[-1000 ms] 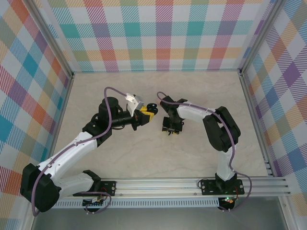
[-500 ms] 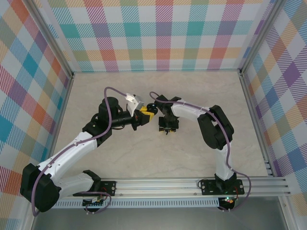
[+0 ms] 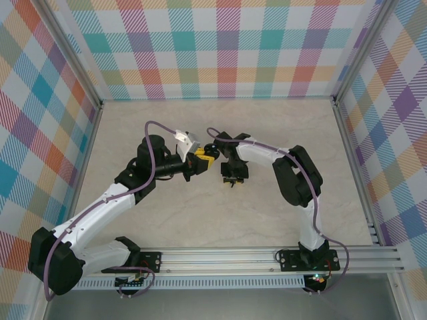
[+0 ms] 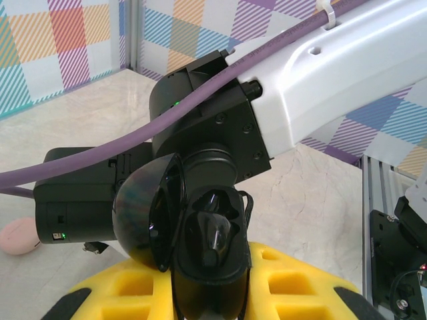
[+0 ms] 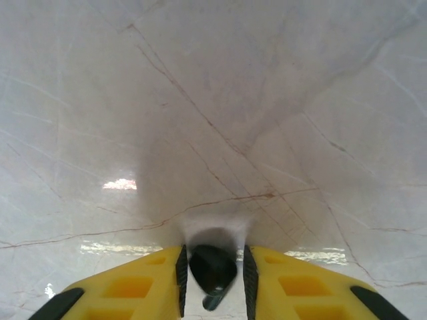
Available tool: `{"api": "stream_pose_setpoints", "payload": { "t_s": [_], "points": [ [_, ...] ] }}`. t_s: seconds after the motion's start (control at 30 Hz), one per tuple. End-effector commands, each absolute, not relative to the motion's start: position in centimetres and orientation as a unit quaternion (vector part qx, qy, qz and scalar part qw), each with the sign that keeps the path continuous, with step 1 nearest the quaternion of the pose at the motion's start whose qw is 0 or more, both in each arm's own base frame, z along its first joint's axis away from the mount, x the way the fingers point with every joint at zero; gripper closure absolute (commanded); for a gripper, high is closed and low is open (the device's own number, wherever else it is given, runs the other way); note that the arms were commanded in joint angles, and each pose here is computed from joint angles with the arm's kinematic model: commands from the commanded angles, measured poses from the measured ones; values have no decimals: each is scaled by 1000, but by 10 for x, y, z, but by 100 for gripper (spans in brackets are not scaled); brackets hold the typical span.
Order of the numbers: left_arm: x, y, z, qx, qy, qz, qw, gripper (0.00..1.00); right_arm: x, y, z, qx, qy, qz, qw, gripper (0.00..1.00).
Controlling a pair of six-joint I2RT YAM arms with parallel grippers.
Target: Insert wireless bluetooth earbuds into charging case
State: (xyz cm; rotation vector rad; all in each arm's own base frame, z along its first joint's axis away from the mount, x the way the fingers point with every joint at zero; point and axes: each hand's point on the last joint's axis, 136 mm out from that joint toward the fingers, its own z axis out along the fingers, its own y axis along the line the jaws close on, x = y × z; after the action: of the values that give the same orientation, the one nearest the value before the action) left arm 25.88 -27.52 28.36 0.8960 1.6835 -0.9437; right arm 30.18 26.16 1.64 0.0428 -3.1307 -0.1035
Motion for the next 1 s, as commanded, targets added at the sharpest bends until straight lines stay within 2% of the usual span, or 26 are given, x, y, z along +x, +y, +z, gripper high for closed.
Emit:
{"api": "stream_pose_setpoints", "payload": {
  "t_s": [0.0, 0.33, 0.57, 0.7, 0.83, 0.97],
  "points": [
    [253, -278, 291, 373, 682, -393, 492, 81, 302, 280, 7, 53, -997, -48, 9, 72],
    [252, -276, 292, 372, 682, -390, 495, 81, 300, 290, 14, 201, -977, -68, 8, 77],
    [253, -276, 293, 371, 681, -389, 496, 81, 294, 293, 18, 269, -959, -85, 11, 74],
    [253, -276, 293, 371, 682, -389, 496, 81, 296, 293, 18, 245, -966, -82, 9, 61],
    [253, -276, 294, 372, 681, -389, 497, 81, 299, 293, 23, 184, -979, -82, 4, 54],
    [252, -276, 294, 372, 681, -388, 498, 81, 301, 283, 26, 93, -994, -58, 4, 53]
  ]
}}
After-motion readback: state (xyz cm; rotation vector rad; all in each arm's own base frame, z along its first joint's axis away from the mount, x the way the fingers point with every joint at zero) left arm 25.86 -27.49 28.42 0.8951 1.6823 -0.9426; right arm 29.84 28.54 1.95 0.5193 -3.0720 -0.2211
